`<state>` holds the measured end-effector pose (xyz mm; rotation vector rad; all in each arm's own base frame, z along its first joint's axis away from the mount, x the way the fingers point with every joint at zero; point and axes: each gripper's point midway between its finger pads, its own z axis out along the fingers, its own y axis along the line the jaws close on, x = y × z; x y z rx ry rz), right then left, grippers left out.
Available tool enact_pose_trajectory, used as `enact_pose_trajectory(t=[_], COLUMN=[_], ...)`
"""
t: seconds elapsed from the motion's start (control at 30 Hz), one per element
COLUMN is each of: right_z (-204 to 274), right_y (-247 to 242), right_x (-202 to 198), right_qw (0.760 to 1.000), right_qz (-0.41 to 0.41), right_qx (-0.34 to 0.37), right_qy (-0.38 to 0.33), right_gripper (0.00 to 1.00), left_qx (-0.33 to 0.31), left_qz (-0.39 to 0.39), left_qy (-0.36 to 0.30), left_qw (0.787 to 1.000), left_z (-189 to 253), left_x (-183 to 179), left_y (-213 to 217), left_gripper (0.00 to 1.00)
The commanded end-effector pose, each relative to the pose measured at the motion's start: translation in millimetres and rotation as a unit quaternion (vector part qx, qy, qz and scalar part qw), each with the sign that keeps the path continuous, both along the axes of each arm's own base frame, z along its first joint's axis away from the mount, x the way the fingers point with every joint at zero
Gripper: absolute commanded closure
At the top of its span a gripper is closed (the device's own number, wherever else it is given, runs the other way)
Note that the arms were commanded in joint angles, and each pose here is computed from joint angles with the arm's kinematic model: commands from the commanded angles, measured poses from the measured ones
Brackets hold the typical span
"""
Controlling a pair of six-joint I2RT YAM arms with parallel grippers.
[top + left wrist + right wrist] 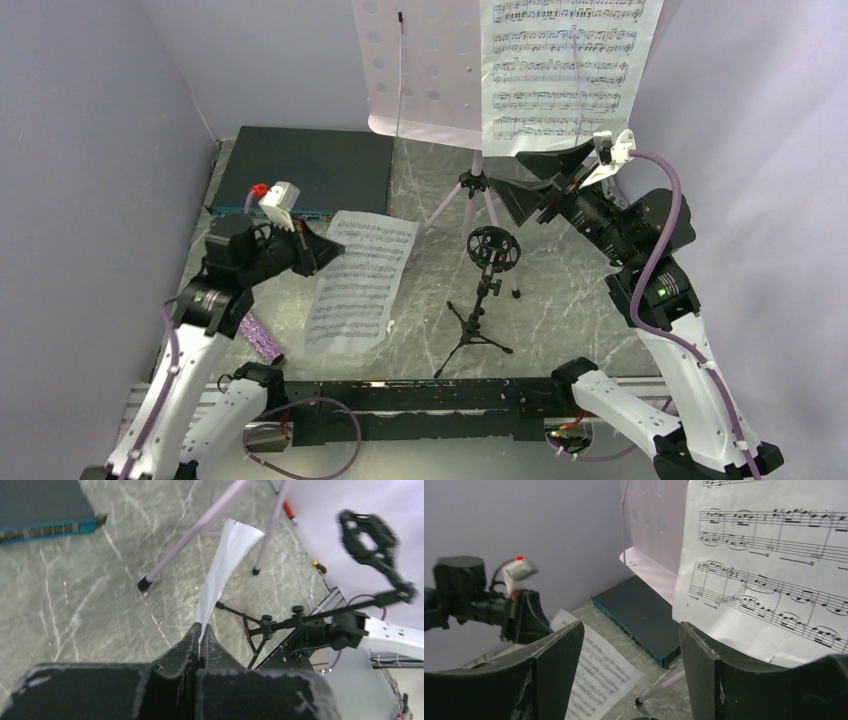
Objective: Set up the instrument practice props
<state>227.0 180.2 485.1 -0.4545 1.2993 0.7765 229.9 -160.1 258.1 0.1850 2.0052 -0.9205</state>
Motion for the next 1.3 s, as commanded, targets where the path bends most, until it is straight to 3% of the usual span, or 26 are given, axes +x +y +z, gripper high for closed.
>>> enact_pose_trajectory(t=[0.0,0.2,0.37,0.73,0.93,1.27], right_z=[23.6,29.1,28.7,19.8,12.5,15.9], right_y=[6.9,14.6,23.7,42.2,52.7,78.4], right_x=[-24.0,-40.4,-48.6,-44.8,-39.8,-50.3], right_qw=[0.997,0.993,0.988,0.980,0.975,0.956], right_qz=[0.048,0.093,0.132,0.188,0.217,0.291], right_qx=[0.017,0.022,0.021,0.025,0.025,0.017], right_qy=[-0.052,-0.071,-0.078,-0.053,-0.037,-0.035], right_gripper=[0.24,0.09,0.01,0.01,0.01,0.08], left_qx=[0.003,-0.001,-0.044,-0.123,-0.165,-0.220], left_qz=[-0.059,-0.084,-0.110,-0.160,-0.184,-0.222], left_qy=[-0.090,-0.190,-0.262,-0.393,-0.434,-0.424], left_qw=[0.994,0.978,0.958,0.897,0.866,0.850], left_z=[52.4,109.9,154.5,255.3,291.4,304.9], left_x=[-33.5,-62.9,-77.1,-84.9,-94.3,-90.2], left_y=[-2.4,0.2,-7.6,-22.8,-26.8,-35.4], left_gripper=[0.97,0.97,0.97,0.97,0.97,0.97])
